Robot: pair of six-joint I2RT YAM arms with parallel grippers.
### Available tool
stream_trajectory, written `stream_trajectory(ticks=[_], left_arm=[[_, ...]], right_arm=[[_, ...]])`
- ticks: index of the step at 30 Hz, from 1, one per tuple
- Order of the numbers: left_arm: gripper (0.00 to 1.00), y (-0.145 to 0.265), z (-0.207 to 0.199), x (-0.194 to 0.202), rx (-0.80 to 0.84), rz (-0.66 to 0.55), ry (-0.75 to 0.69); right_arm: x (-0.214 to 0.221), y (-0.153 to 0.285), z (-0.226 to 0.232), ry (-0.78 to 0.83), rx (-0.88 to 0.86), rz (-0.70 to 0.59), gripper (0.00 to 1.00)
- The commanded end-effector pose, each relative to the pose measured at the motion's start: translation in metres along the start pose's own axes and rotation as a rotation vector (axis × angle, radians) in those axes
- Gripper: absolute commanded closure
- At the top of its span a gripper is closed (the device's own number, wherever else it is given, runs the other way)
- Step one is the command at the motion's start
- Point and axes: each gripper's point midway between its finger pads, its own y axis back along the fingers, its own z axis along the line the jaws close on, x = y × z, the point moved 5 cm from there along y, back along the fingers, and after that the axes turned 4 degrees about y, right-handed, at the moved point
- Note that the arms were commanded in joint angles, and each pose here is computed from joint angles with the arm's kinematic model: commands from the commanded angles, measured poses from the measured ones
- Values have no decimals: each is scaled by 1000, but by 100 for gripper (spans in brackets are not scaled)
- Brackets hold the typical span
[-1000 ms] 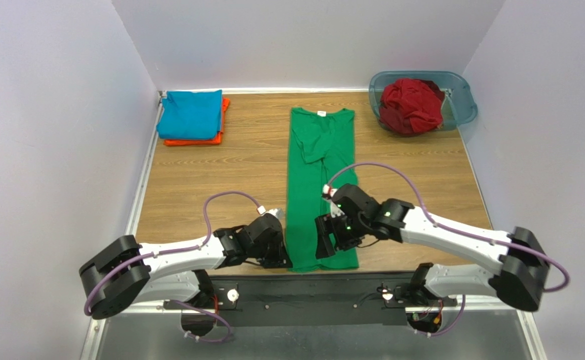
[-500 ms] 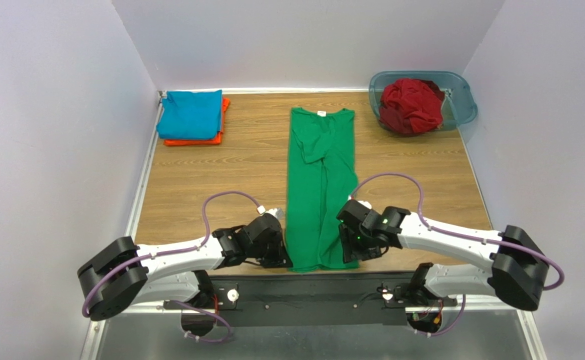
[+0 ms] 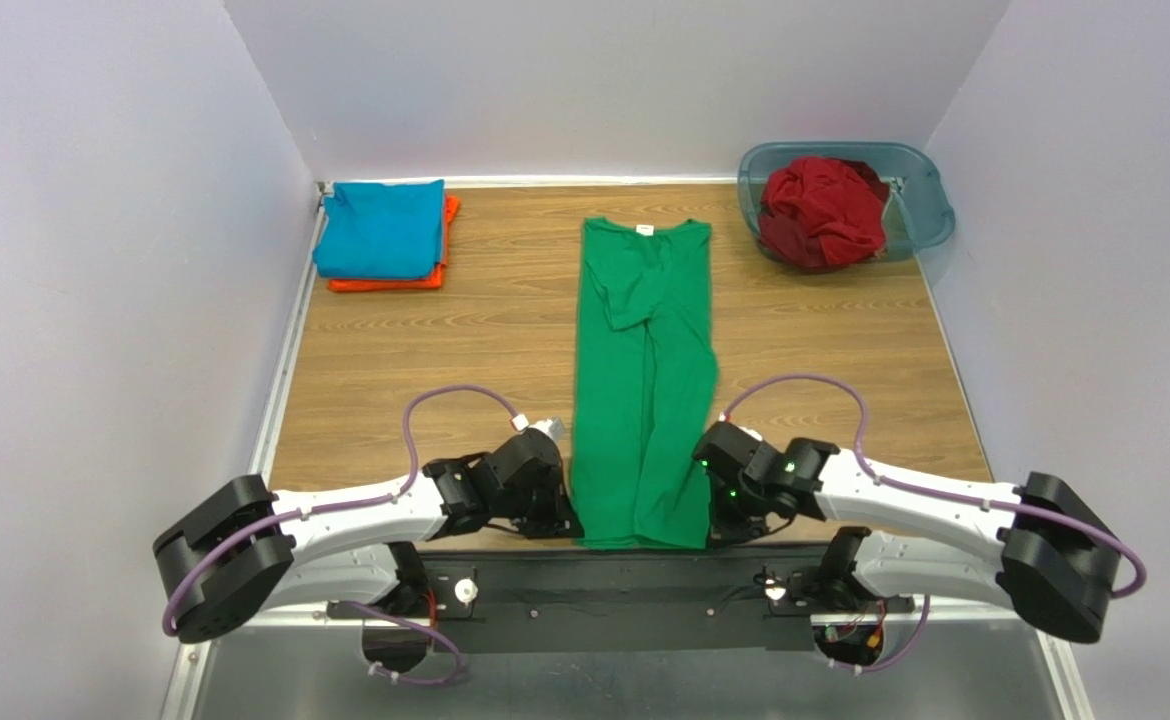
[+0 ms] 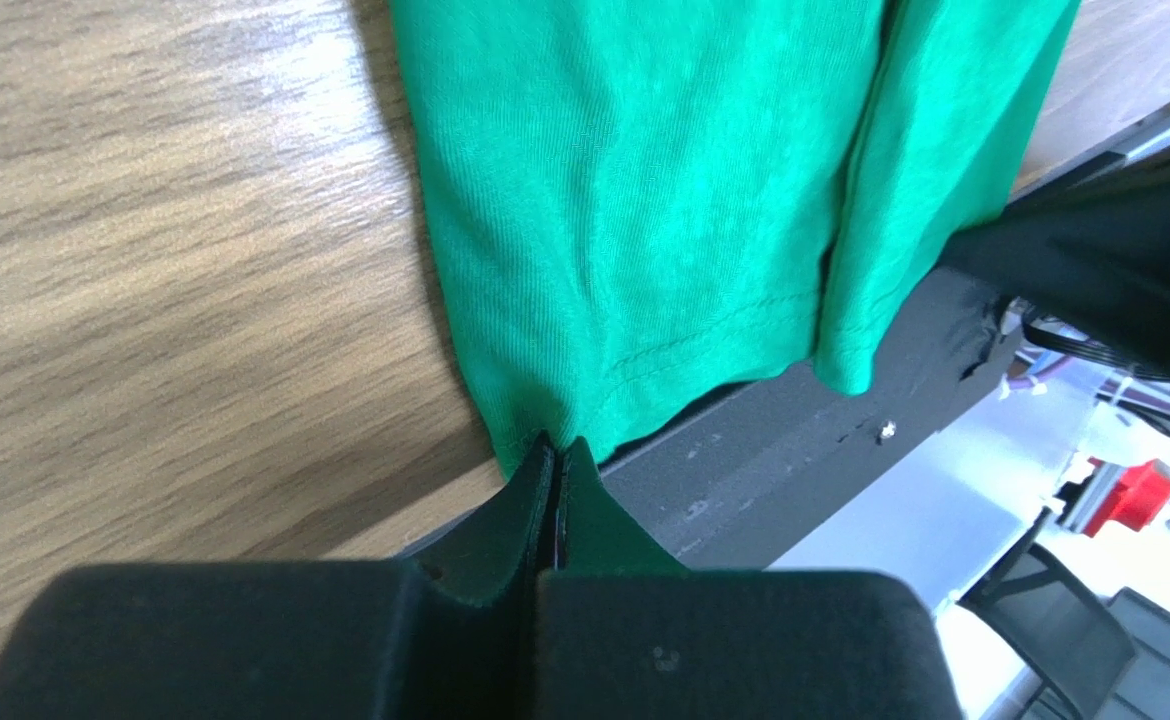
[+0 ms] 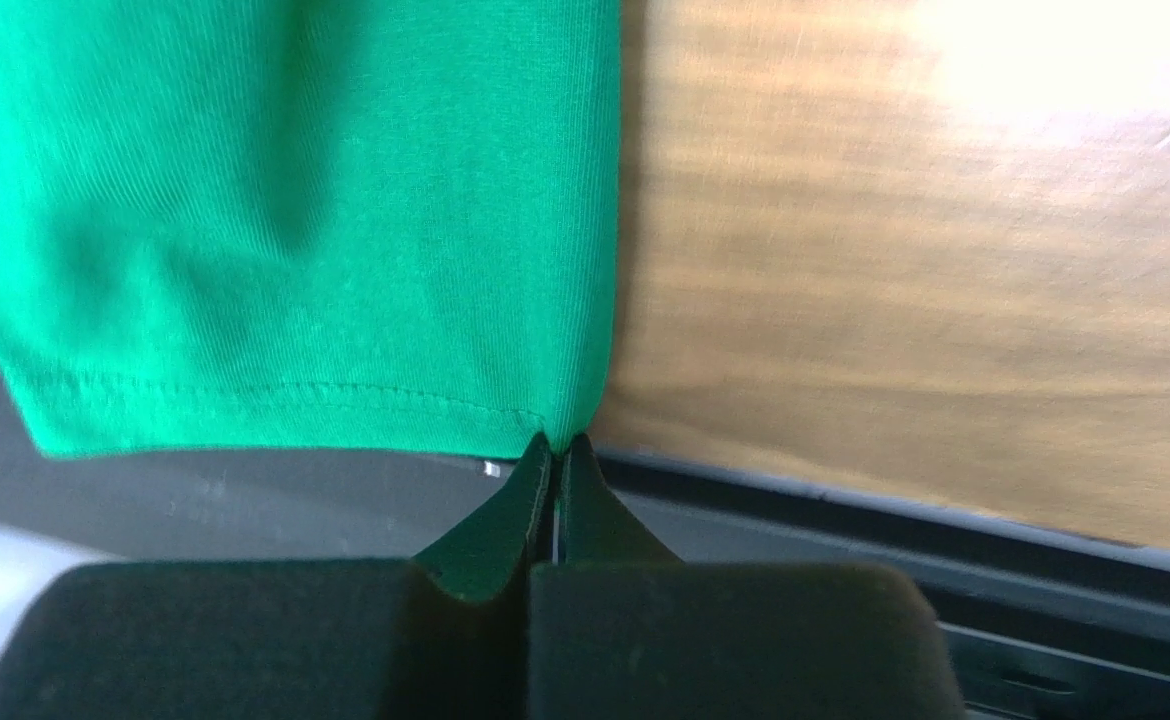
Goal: Fold and stack the t-shirts
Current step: Fold the tshirt
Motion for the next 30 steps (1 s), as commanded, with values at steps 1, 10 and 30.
stream_trajectory(ticks=[1,10,30], left_arm=[[100,4,4,7,11,18,14],[100,10,-2,9,54,31,15],[100,36,-73,-66,145,-223,-78]], right_arm=[[28,2,-8,-64,-53,109,99],[18,12,-10,-51,13,65,99],[-86,74,21,54,157,-390,99]])
